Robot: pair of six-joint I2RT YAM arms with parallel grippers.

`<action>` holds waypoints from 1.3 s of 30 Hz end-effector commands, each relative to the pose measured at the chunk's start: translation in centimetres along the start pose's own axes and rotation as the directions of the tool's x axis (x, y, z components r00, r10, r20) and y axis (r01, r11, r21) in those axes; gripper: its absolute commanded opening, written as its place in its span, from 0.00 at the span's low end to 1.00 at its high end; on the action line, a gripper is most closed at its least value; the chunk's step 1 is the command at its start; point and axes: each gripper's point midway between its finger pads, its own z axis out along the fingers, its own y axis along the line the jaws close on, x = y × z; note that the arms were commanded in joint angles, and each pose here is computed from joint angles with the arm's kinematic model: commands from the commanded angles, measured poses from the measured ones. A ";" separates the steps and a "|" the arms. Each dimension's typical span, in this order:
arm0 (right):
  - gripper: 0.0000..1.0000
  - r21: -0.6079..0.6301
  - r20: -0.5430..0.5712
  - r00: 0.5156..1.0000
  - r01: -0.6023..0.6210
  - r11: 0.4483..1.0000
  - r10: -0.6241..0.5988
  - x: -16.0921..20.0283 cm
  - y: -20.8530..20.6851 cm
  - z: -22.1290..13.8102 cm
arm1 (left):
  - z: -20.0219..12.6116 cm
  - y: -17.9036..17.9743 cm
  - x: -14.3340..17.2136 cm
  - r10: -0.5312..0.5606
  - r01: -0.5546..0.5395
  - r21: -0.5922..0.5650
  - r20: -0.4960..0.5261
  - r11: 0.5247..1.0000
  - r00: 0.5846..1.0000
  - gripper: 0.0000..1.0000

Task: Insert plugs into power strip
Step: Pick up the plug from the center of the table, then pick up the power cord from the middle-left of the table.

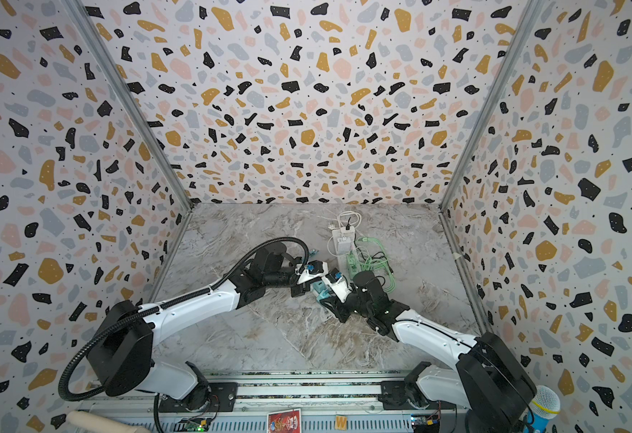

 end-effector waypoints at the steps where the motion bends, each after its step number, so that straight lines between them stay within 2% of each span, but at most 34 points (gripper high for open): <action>1: 0.05 0.022 0.047 0.999 -0.027 0.999 0.026 -2.1 -0.7 -0.3 | -0.9 1.2 -1.6 0.012 -0.008 -0.072 0.054 0.997 0.998 0.21; 4: 0.02 0.019 0.046 0.996 -0.076 0.997 0.075 -2.1 -1.5 -0.7 | -1.5 1.9 -0.8 -0.040 0.050 -0.150 0.067 0.987 0.997 0.43; 5: 0.01 0.018 0.044 0.995 -0.087 0.996 0.086 -2.0 -1.7 -0.8 | -1.8 2.1 -0.6 -0.056 0.069 -0.174 0.078 0.982 0.995 0.48; 8: 0.00 0.028 0.043 0.994 -0.100 0.995 0.099 -1.9 -2.2 -1.0 | -2.9 2.5 -0.3 -0.085 0.111 -0.230 0.118 0.967 0.989 0.48; 10: 0.00 0.037 0.022 0.993 -0.115 0.993 0.115 -1.6 -2.7 -0.9 | -3.7 3.5 0.1 -0.119 0.151 -0.294 0.126 0.944 0.985 0.54; 13: 0.00 0.051 -0.007 0.993 -0.121 0.991 0.122 -1.4 -3.1 -0.6 | -5.1 5.4 1.3 -0.223 0.247 -0.387 0.106 0.888 0.969 0.55; 15: 0.00 0.068 -0.019 0.992 -0.127 0.990 0.128 -1.4 -3.4 -0.6 | -6.1 6.7 2.8 -0.312 0.318 -0.465 0.091 0.826 0.946 0.63; 17: 0.00 0.083 -0.033 0.991 -0.129 0.988 0.132 -1.2 -3.6 -0.6 | -7.3 7.5 4.7 -0.401 0.382 -0.532 0.085 0.756 0.912 0.65; 19: 0.00 0.103 -0.045 0.990 -0.131 0.986 0.136 -1.0 -3.9 -0.6 | -8.5 8.1 7.1 -0.508 0.467 -0.584 0.106 0.664 0.855 0.67; 23: 0.00 0.116 -0.082 0.987 -0.131 0.985 0.141 -0.5 -4.3 -0.3 | -10.4 8.0 11.4 -0.673 0.591 -0.630 0.142 0.504 0.726 0.58; 25: 0.00 0.100 -0.086 0.986 -0.135 0.986 0.143 -0.6 -4.0 -0.2 | -11.8 7.9 13.1 -0.729 0.644 -0.650 0.198 0.403 0.655 0.61; 28: 0.00 0.093 -0.093 0.985 -0.136 0.986 0.145 -0.7 -3.8 -0.1 | -13.3 7.1 15.3 -0.790 0.701 -0.654 0.255 0.284 0.558 0.66; 31: 0.00 0.087 -0.091 0.985 -0.137 0.987 0.145 -0.8 -3.6 -0.1 | -14.5 6.0 17.6 -0.835 0.720 -0.673 0.290 0.169 0.467 0.69; 32: 0.00 0.083 -0.094 0.985 -0.138 0.987 0.146 -0.7 -3.5 0.0 | -14.8 5.9 17.9 -0.838 0.719 -0.680 0.301 0.146 0.455 0.69; 35: 0.01 0.075 -0.100 0.984 -0.143 0.987 0.150 -0.5 -3.2 0.1 | -16.6 6.2 18.8 -0.824 0.741 -0.671 0.402 0.032 0.399 0.73; 37: 0.01 0.070 -0.105 0.983 -0.142 0.987 0.149 -0.5 -3.0 0.2 | -17.9 6.1 19.9 -0.815 0.765 -0.640 0.481 -0.072 0.325 0.73; 39: 0.01 0.070 -0.108 0.983 -0.141 0.988 0.148 -0.5 -2.9 0.2 | -18.6 6.1 20.7 -0.808 0.783 -0.606 0.528 -0.141 0.263 0.74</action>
